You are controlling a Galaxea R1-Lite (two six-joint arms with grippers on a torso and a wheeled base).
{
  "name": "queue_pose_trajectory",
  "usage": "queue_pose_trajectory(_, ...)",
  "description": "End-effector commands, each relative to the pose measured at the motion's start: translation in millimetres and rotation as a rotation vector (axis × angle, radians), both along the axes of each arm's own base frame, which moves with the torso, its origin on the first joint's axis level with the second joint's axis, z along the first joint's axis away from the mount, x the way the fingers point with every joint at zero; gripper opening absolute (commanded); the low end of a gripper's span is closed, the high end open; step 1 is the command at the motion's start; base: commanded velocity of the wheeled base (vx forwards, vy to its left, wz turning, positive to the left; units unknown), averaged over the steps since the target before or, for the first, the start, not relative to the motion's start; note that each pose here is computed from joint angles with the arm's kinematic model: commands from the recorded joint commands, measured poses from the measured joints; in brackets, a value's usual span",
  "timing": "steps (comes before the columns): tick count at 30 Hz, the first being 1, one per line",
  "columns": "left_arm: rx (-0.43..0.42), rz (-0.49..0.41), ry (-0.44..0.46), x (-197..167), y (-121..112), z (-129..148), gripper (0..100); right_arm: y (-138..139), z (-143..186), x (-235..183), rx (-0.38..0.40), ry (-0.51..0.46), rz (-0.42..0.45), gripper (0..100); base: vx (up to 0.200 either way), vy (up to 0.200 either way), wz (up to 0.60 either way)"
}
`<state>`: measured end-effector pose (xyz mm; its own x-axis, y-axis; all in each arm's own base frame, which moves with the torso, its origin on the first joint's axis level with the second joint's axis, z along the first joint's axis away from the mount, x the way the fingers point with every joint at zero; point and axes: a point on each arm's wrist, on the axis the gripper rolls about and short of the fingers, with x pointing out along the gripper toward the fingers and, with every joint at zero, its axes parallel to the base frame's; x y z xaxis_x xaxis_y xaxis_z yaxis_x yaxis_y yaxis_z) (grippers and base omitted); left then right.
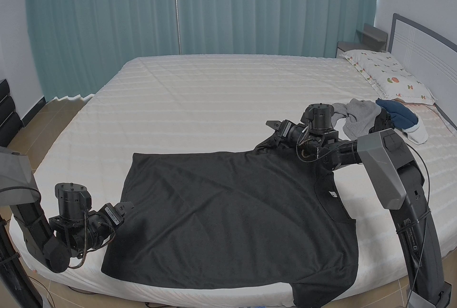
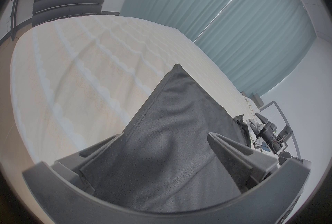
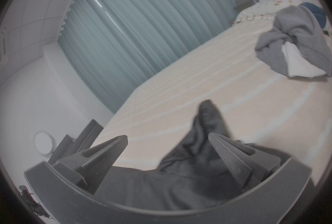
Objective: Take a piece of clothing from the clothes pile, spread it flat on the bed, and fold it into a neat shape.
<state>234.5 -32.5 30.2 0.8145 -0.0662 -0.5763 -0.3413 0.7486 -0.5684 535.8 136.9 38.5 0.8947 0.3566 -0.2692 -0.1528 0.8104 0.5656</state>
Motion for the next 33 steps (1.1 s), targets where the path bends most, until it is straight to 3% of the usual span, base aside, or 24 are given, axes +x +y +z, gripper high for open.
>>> queue_pose_trajectory(1,0.001,0.0,0.003,-0.1,-0.1,-0.7,100,-25.9,7.5,4.3,-0.006,0.009,-0.059,100,0.0,0.0,0.0)
queue_pose_trajectory(5,0.002,0.0,0.004,0.0,-0.1,-1.1,100,-49.6,3.3,7.0,-0.035,0.053,-0.102,100,0.0,0.0,0.0)
queue_pose_trajectory(9,0.0,0.001,0.005,0.0,-0.1,-1.1,100,-55.5,-3.4,7.6,-0.08,0.066,-0.099,100,0.0,0.0,0.0)
queue_pose_trajectory(20,0.0,0.001,0.005,0.4,-0.1,-1.2,100,-46.9,-26.0,2.5,-0.198,0.08,-0.04,100,0.0,0.0,0.0)
queue_pose_trajectory(27,0.002,0.0,0.004,0.4,-0.1,-1.2,100,-40.6,-33.1,-0.4,-0.218,0.091,-0.019,100,0.0,0.0,0.0)
queue_pose_trajectory(28,0.002,0.0,0.004,0.4,-0.1,-1.2,100,-40.7,-36.1,-0.7,-0.22,0.099,-0.02,0,0.0,0.0,0.0)
queue_pose_trajectory(33,0.002,0.0,0.006,0.4,-0.1,-1.6,100,-43.4,-39.6,-0.2,-0.229,0.103,-0.034,0,0.0,0.0,0.0)
